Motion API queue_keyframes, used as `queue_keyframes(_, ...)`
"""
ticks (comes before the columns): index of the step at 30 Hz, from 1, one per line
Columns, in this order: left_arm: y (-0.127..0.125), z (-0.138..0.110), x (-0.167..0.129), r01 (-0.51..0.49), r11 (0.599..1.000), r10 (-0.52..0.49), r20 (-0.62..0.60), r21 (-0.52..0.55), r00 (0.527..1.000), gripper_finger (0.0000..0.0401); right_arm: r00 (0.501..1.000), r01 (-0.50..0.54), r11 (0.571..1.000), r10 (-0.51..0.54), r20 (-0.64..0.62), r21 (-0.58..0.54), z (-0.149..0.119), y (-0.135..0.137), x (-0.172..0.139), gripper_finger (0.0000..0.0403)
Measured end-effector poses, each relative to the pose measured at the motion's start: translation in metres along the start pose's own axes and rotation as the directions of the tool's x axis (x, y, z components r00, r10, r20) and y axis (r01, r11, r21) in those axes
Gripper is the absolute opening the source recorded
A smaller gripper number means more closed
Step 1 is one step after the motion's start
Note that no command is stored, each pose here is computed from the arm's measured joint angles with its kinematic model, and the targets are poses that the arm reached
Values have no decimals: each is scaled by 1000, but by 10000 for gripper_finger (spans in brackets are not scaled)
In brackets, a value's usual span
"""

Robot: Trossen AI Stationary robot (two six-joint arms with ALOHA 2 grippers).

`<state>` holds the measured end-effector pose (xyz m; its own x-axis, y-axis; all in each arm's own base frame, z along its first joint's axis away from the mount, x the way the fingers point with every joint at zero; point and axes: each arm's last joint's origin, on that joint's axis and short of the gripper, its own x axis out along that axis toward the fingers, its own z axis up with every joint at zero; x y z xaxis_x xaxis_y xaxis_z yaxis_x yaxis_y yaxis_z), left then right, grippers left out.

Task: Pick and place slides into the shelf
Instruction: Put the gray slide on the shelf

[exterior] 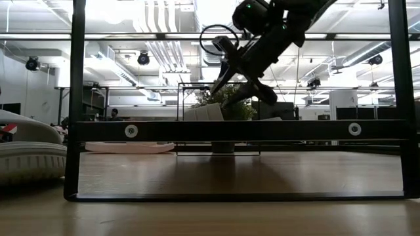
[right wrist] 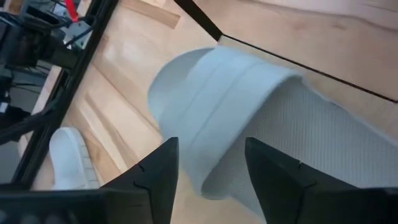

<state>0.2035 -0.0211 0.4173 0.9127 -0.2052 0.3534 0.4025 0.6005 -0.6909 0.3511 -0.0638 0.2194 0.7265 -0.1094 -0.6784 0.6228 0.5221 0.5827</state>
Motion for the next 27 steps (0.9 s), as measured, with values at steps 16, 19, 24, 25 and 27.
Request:
queue_keyframes(16, 8, -11, -20, -226, 967, 205, -163, -120, 965, 0, 992, 56, 994, -66, -106, -90, -17, 16, -15, 180)
queue_keyframes(19, 6, -13, -30, -284, 950, 260, -177, -127, 949, 0, 995, 51, 994, -59, -84, -94, -19, 21, -26, 183)
queue_keyframes(24, 7, -19, -45, -349, 925, 329, -141, -150, 934, 0, 999, 27, 995, -31, -42, -96, -17, 28, -43, 184)
queue_keyframes(25, 8, -21, -46, -360, 919, 341, -135, -161, 930, 0, 999, 19, 995, -23, -36, -95, -16, 29, -46, 185)
queue_keyframes(27, 12, -26, -48, -385, 905, 367, -126, -183, 922, 0, 1000, 12, 996, -14, -28, -87, -15, 30, -51, 185)
